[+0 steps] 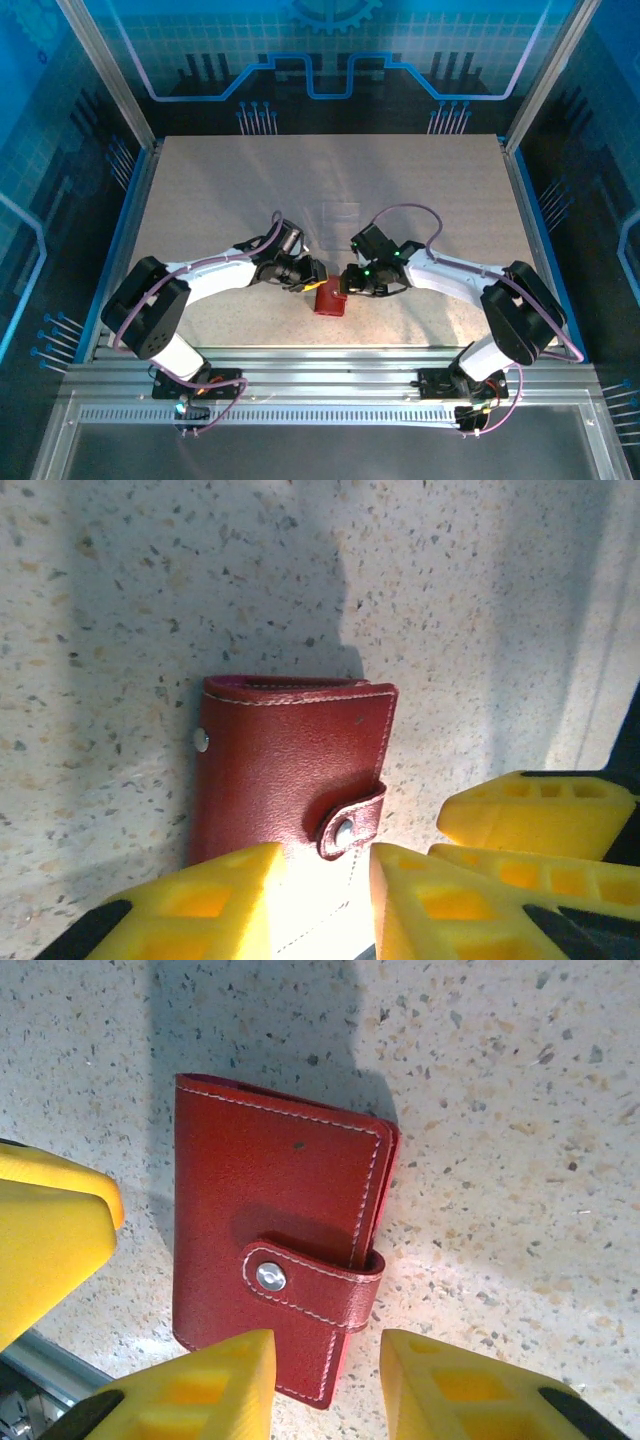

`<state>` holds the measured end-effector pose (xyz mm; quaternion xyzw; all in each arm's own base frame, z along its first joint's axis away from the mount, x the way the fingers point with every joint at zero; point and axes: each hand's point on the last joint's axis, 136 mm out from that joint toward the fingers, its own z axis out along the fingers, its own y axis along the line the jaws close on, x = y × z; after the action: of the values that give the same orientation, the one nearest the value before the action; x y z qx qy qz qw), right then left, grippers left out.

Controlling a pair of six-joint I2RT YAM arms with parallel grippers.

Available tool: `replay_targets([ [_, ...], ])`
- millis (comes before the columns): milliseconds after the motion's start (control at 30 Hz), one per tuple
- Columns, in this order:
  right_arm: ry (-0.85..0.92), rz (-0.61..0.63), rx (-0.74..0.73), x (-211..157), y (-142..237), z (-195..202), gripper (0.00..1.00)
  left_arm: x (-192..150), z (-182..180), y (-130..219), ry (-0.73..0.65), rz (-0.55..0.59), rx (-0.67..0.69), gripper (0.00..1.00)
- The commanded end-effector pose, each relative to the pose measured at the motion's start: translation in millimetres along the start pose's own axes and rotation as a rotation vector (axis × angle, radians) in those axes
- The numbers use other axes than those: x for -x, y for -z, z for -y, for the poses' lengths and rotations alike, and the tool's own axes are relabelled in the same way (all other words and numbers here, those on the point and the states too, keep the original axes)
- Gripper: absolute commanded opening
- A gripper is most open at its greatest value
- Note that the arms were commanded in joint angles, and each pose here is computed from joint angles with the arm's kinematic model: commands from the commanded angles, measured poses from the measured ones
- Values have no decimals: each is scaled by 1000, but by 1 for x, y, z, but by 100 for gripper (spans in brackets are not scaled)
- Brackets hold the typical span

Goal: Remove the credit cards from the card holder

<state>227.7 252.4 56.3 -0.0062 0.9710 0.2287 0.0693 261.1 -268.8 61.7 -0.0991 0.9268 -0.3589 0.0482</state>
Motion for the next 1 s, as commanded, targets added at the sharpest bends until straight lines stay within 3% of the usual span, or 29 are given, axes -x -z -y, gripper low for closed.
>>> replay_targets([
  [0,-36,11,-44,2,2,-3,34,-6,-5,-6,32,-50,-30,28],
  [233,-54,-9,-72,0,-3,-2,34,-20,-15,-15,53,-110,-44,27],
  [800,-72,-49,-140,-4,-19,-16,33,-32,-34,-25,126,-150,-66,6],
  [967,-63,-44,-195,-3,-21,-13,33,-33,-39,-26,149,-154,-75,4],
])
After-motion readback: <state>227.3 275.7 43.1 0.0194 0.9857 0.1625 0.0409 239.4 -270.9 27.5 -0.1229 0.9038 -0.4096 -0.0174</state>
